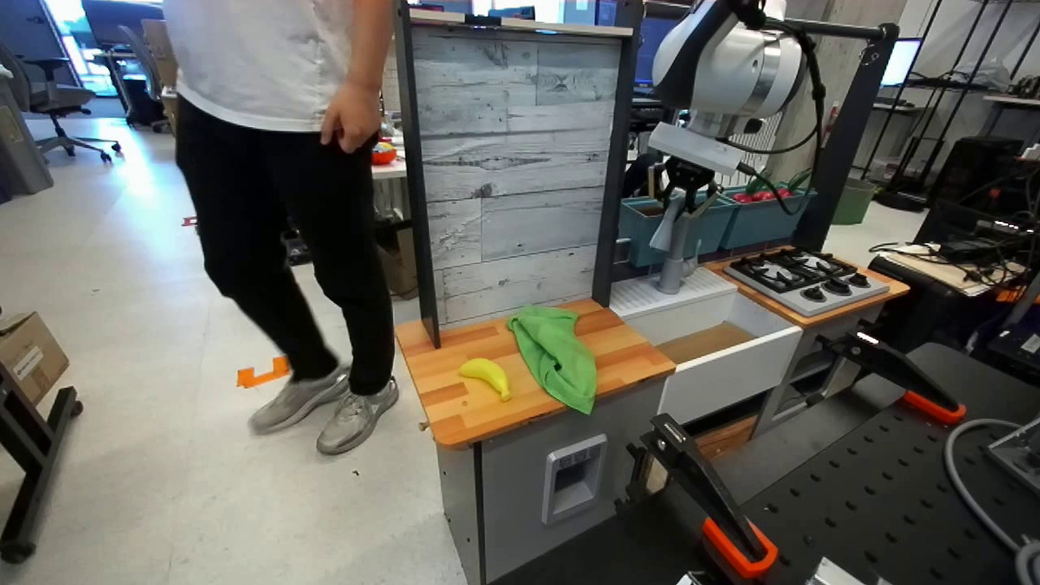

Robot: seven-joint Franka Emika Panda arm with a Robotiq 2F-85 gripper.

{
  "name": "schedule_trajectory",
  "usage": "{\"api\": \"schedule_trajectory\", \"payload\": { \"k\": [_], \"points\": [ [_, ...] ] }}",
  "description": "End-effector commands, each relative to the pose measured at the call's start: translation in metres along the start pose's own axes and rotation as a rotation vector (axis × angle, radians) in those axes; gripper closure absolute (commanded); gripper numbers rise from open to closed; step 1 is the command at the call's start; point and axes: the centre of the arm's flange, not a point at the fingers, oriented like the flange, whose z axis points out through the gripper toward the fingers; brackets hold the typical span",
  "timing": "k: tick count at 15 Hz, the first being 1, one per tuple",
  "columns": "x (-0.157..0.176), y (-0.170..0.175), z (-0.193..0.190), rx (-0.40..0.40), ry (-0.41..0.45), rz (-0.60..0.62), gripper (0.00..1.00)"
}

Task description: Move the tap to the left

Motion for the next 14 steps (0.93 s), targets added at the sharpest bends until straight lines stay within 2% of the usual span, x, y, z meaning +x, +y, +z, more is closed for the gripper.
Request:
{"api": "schedule_trajectory", "payload": {
  "k": [1, 5, 6, 7, 14],
  "points": [
    [-0.001, -0.023, -0.006, 0.036, -0.021, 0.044, 1.0],
    [0.004, -0.029, -0.011, 0.053, -0.035, 0.089, 0.97],
    [0.005, -0.028, -0.013, 0.055, -0.04, 0.098, 0.65],
    [0.004, -0.028, -0.013, 0.057, -0.042, 0.101, 0.64],
    [0.005, -0.028, -0.031, 0.093, -0.063, 0.107, 0.12]
  ]
}}
